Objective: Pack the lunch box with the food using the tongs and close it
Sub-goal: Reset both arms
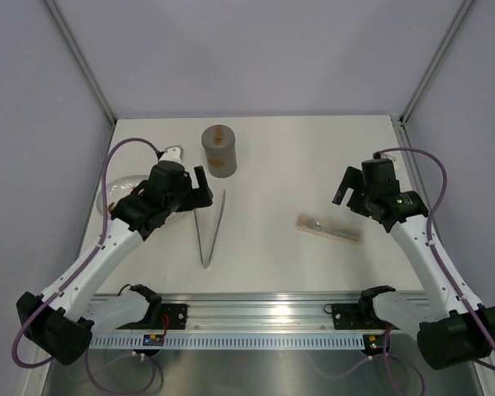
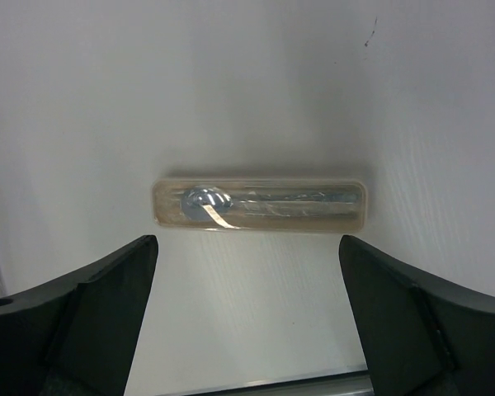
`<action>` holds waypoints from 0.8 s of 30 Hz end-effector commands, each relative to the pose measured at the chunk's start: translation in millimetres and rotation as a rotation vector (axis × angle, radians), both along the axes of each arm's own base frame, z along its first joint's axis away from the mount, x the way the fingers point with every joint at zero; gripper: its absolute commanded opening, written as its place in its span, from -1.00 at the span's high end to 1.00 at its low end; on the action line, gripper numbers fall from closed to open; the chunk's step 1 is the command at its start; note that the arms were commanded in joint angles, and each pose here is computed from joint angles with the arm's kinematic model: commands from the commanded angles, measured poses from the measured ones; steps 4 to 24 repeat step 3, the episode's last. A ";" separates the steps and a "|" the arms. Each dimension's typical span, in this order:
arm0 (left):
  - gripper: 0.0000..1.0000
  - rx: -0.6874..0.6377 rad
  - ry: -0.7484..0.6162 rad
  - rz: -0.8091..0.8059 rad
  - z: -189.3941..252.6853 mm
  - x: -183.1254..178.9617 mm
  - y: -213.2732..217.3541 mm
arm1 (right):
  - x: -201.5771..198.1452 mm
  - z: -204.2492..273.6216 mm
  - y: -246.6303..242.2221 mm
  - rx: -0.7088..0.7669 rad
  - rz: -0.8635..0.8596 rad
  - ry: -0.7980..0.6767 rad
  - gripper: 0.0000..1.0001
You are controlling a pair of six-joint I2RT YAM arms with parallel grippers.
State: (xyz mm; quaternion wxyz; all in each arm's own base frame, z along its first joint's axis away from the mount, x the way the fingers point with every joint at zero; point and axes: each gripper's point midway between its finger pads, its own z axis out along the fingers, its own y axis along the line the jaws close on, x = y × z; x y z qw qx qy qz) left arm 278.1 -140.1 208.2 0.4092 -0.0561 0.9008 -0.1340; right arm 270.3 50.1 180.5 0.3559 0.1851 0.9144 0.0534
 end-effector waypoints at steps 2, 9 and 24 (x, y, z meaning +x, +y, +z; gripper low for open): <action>-0.89 -0.098 -0.086 0.015 16.3 -8.1 -0.7 | 4.1 0.4 -7.7 -0.020 -0.051 -0.006 -0.99; -0.89 -0.094 -0.093 0.023 18.1 -9.9 2.3 | 6.5 2.7 -4.6 -0.004 -0.047 -0.022 -0.99; -0.89 -0.094 -0.093 0.023 18.1 -9.9 2.3 | 6.5 2.7 -4.6 -0.004 -0.047 -0.022 -0.99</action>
